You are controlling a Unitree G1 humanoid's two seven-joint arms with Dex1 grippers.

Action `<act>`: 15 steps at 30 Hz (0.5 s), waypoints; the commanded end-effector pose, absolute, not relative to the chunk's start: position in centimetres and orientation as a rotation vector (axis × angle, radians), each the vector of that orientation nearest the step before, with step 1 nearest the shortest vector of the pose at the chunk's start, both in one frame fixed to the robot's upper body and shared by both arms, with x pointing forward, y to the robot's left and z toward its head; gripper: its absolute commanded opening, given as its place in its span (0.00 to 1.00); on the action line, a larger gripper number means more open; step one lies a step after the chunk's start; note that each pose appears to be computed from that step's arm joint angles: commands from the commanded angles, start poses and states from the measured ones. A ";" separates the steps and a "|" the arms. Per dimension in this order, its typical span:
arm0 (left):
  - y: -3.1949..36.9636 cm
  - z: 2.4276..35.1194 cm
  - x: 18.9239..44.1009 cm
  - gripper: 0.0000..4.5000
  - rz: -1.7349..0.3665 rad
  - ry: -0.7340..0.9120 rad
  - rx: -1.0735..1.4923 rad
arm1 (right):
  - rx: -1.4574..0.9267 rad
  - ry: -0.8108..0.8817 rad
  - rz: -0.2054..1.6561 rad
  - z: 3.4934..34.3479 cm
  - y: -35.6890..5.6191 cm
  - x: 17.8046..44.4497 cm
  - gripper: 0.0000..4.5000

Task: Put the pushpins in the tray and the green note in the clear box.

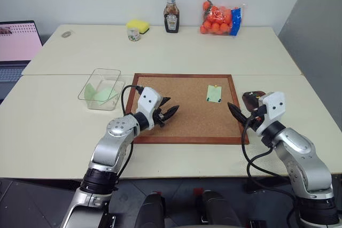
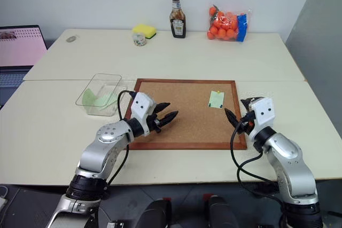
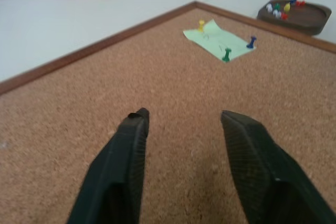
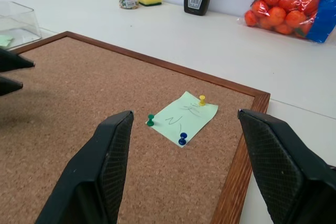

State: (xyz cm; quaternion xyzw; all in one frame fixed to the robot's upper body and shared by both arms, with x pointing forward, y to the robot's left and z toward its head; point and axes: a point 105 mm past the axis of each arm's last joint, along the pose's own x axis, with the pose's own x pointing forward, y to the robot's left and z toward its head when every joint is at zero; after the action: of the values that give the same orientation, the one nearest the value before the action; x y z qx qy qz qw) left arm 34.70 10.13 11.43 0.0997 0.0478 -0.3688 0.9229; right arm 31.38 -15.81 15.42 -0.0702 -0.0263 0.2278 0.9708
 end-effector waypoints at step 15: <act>10.6 8.5 35.3 0.01 -0.742 0.209 0.252 | -0.101 0.076 0.444 15.0 -12.5 38.9 0.75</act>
State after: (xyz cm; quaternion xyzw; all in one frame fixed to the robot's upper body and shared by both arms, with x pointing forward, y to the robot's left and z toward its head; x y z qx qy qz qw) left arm 35.43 10.78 8.88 0.1156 0.0959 -0.3587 0.9213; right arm 37.77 -12.60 14.28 -0.0368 0.0486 0.2247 0.9725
